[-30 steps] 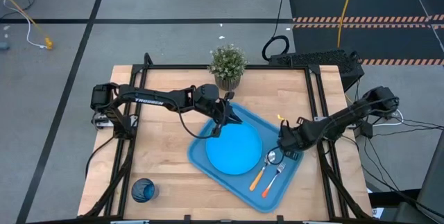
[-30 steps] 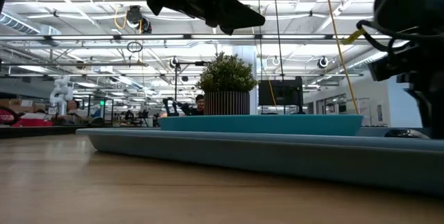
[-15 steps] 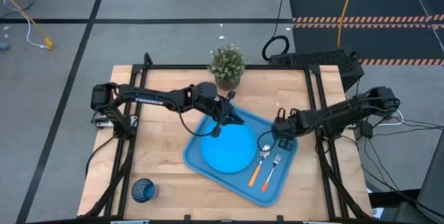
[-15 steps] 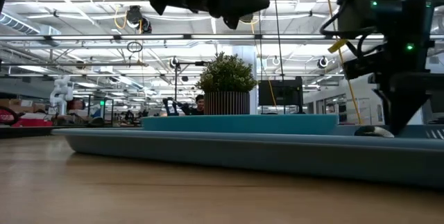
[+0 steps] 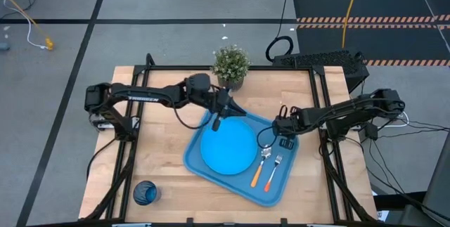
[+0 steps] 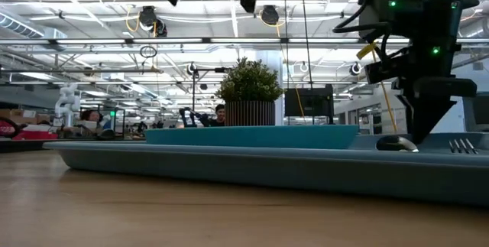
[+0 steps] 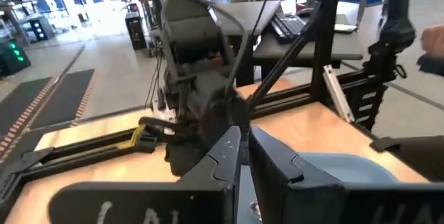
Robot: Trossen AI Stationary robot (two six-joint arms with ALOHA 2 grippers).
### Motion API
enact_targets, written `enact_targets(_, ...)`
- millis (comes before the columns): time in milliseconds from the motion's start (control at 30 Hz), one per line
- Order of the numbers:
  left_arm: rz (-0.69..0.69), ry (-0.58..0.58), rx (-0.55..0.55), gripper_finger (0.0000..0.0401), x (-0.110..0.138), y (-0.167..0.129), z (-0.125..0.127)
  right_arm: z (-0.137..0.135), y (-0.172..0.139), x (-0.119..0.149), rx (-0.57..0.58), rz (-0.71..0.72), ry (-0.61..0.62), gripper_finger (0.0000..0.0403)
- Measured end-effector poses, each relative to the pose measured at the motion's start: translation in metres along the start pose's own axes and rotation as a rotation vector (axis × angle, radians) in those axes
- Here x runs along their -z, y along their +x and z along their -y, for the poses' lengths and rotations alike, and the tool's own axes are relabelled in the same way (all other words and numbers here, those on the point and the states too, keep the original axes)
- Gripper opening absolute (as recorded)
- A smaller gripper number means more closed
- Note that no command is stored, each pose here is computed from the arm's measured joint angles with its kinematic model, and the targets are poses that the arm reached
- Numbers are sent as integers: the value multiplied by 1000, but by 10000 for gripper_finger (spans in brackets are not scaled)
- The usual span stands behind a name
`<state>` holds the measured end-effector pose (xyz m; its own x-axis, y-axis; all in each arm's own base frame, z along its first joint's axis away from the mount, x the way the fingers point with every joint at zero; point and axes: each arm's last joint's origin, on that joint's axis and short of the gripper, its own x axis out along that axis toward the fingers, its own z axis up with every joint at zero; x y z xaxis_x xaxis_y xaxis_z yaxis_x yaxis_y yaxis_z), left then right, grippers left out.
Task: Pick and place plate/cup/fork/spoon on tray
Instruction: Move the blue tray to the center of the table
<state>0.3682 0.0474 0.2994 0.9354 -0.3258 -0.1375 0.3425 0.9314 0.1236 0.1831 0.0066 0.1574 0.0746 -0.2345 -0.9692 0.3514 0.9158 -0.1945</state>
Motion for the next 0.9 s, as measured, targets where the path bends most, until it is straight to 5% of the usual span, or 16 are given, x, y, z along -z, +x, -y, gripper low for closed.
enact_targets(467,184,-5,-75,30,3,-66,19,-2,11,-25,11,-19,-78,79)
enact_targets(900,167,-87,-90,30,26,-100,38,9,11,-64,33,12,-160,79)
